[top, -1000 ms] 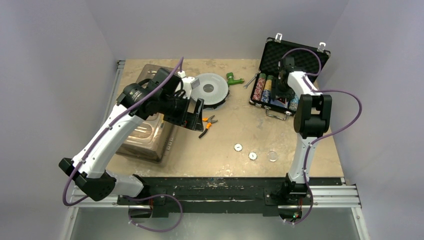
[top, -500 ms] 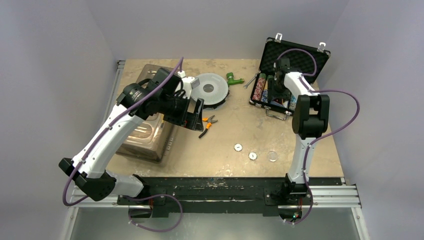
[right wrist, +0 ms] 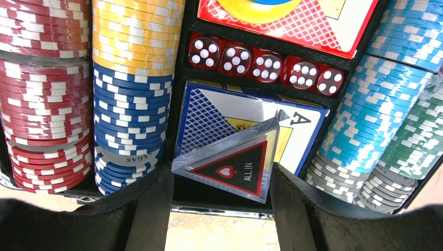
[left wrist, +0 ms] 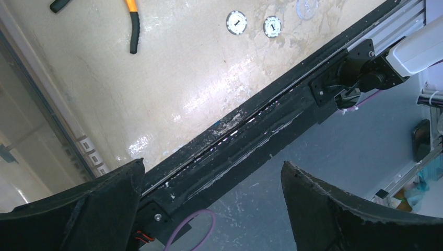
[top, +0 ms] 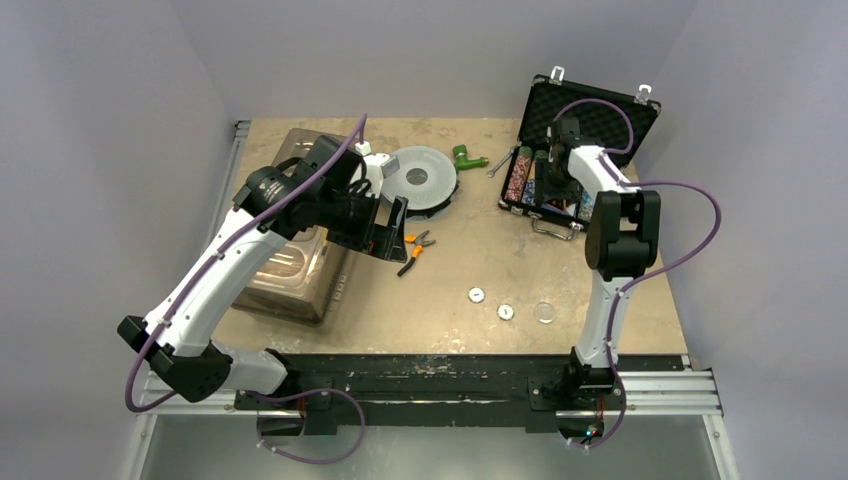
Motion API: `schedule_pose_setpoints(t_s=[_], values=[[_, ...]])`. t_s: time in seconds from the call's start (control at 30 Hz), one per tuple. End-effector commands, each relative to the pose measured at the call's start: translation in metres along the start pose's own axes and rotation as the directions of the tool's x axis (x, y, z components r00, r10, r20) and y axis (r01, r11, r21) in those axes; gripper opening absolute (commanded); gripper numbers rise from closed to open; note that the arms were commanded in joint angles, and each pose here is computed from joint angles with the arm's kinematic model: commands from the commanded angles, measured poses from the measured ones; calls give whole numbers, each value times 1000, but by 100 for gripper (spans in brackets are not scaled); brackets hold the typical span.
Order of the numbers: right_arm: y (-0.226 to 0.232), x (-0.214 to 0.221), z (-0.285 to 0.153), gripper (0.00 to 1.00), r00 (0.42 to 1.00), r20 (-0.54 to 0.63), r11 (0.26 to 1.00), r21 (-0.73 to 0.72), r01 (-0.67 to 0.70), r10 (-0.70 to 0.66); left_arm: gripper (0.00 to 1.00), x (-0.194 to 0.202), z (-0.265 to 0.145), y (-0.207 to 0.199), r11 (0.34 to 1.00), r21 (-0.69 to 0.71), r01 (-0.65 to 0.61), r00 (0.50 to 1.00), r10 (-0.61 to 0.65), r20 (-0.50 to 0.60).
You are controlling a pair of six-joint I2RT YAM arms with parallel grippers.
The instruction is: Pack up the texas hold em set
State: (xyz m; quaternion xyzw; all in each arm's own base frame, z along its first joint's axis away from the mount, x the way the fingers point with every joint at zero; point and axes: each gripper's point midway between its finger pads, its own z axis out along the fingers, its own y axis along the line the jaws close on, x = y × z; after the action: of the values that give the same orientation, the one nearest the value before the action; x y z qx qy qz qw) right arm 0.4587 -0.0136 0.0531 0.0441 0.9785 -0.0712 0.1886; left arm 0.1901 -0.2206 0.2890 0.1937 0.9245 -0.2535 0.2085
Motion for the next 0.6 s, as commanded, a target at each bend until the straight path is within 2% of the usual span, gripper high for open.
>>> schedule_pose_setpoints(t_s=[0.0,0.17,0.4,0.57], values=[[-4,-2,-25,47,999,28,1000,5,14,-14,99,-7,-13,-10,999,39,-33,998,31,47],[-4,3,-24,49,1000,17,1000,5,13,-14,99,-7,-15,-10,999,39,-34,998,32,51],[-7,7,-27,61,1000,16,1000,19,11,-11,99,-5,-16,-10,999,41,-34,998,32,53],[-12,1,-45,67,999,49,999,36,-7,6,99,-4,-17,-11,998,45,-34,998,31,55]])
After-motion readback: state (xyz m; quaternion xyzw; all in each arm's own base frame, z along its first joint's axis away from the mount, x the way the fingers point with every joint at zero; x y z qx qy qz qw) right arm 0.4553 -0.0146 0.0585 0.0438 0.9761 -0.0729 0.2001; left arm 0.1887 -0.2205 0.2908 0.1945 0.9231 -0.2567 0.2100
